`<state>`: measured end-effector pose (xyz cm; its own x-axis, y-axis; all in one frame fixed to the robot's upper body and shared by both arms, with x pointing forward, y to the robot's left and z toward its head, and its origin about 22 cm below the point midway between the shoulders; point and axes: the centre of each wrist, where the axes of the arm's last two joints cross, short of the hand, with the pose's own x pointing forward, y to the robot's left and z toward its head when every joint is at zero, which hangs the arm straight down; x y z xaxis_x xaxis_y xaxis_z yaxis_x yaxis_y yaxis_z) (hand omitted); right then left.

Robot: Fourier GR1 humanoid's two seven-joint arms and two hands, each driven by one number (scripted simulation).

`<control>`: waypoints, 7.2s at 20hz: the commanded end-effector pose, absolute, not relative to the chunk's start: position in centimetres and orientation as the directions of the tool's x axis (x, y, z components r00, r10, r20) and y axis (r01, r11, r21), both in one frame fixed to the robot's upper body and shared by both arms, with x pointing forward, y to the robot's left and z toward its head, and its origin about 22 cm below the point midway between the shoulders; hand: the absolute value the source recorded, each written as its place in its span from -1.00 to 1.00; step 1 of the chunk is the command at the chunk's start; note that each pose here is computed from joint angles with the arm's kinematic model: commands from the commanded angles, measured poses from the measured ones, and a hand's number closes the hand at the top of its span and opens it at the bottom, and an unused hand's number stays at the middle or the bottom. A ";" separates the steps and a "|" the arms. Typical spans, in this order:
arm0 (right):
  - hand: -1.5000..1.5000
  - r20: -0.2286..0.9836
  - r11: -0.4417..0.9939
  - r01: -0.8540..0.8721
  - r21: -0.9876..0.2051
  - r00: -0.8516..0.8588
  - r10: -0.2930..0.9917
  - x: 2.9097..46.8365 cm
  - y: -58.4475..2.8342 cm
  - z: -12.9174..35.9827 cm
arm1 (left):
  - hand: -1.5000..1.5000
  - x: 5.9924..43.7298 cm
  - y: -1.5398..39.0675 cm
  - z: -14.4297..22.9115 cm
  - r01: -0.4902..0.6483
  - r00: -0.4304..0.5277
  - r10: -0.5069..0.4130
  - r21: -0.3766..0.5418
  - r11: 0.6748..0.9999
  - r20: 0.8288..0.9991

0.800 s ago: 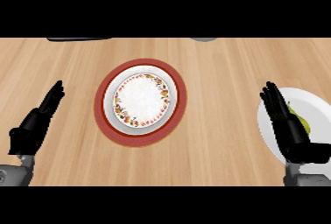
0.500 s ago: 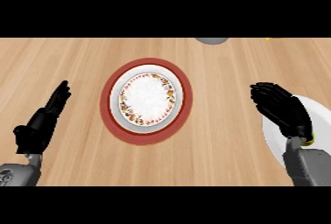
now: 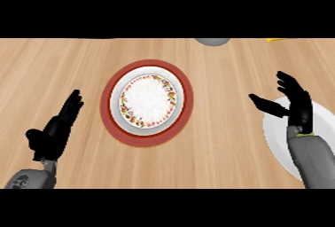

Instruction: Pick the pear from the plate and place it in the plate

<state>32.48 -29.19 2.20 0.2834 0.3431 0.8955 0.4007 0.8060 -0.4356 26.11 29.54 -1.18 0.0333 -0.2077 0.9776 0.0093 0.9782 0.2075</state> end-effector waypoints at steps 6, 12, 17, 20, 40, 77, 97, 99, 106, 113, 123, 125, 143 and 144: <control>-1.00 0.790 0.648 0.452 -0.613 0.353 0.501 31.1 -28.7 6.2 | 0.00 26.5 30.5 -2.4 -0.026 0.062 -0.189 0.191 0.981 0.980; -1.00 0.557 0.554 0.213 -0.805 0.594 0.580 31.7 -30.5 10.0 | 0.00 25.5 31.9 -2.9 -0.024 0.063 -0.184 0.185 0.982 0.981; -1.00 0.345 0.542 -0.076 -0.837 0.696 0.630 31.2 -30.5 11.0 | 0.00 24.8 29.2 -3.5 -0.009 0.064 -0.192 0.193 0.981 0.979; -1.00 0.314 0.572 -0.133 -0.810 0.725 0.613 31.6 -30.7 12.9 | 0.00 24.3 30.7 -4.6 -0.002 0.052 -0.182 0.183 0.983 0.982; -1.00 0.089 0.585 -0.331 -0.741 0.814 0.574 33.1 -33.4 8.3 | 0.00 25.8 30.2 -2.9 0.012 0.040 -0.169 0.168 0.986 0.985; 1.00 0.385 0.396 0.040 -0.917 0.339 0.858 19.6 -19.8 3.8 | 0.00 24.3 31.7 -2.9 -0.043 0.074 -0.188 0.192 0.981 0.979; 1.00 0.421 0.343 0.415 -0.843 0.111 0.900 11.8 -10.4 17.0 | 0.00 25.8 30.9 -1.0 0.018 0.055 -0.188 0.188 0.982 0.981; 1.00 0.435 0.368 0.405 -0.837 0.086 0.896 12.7 -9.6 18.2 | 0.00 26.2 30.6 -1.8 0.005 0.047 -0.194 0.194 0.981 0.980; 1.00 0.445 0.392 0.356 -0.848 0.078 0.892 19.4 -6.9 17.6 | 0.00 25.6 29.9 -1.2 -0.005 0.038 -0.200 0.201 0.980 0.979; 1.00 0.485 0.453 0.283 -0.845 0.049 0.873 24.4 -2.9 16.2 | 0.00 25.6 30.8 -1.9 0.019 0.028 -0.191 0.190 0.982 0.981; 1.00 0.519 0.486 0.277 -0.829 0.053 0.853 31.1 0.9 14.9 | 0.00 25.9 29.3 -2.7 0.041 0.033 -0.193 0.191 0.981 0.981; 1.00 0.609 0.561 0.320 -0.764 0.068 0.790 30.6 0.6 13.6 | 0.00 26.8 29.7 -1.7 0.051 0.027 -0.196 0.194 0.980 0.980; -1.00 0.906 0.760 0.534 -0.371 0.028 0.422 34.3 -1.6 11.0 | 0.00 25.3 30.6 -2.5 0.030 0.043 -0.191 0.190 0.981 0.981; -1.00 0.920 0.764 0.552 -0.333 0.014 0.391 34.3 -1.8 11.2 | 0.00 26.9 29.3 -1.5 0.027 0.029 -0.194 0.193 0.981 0.981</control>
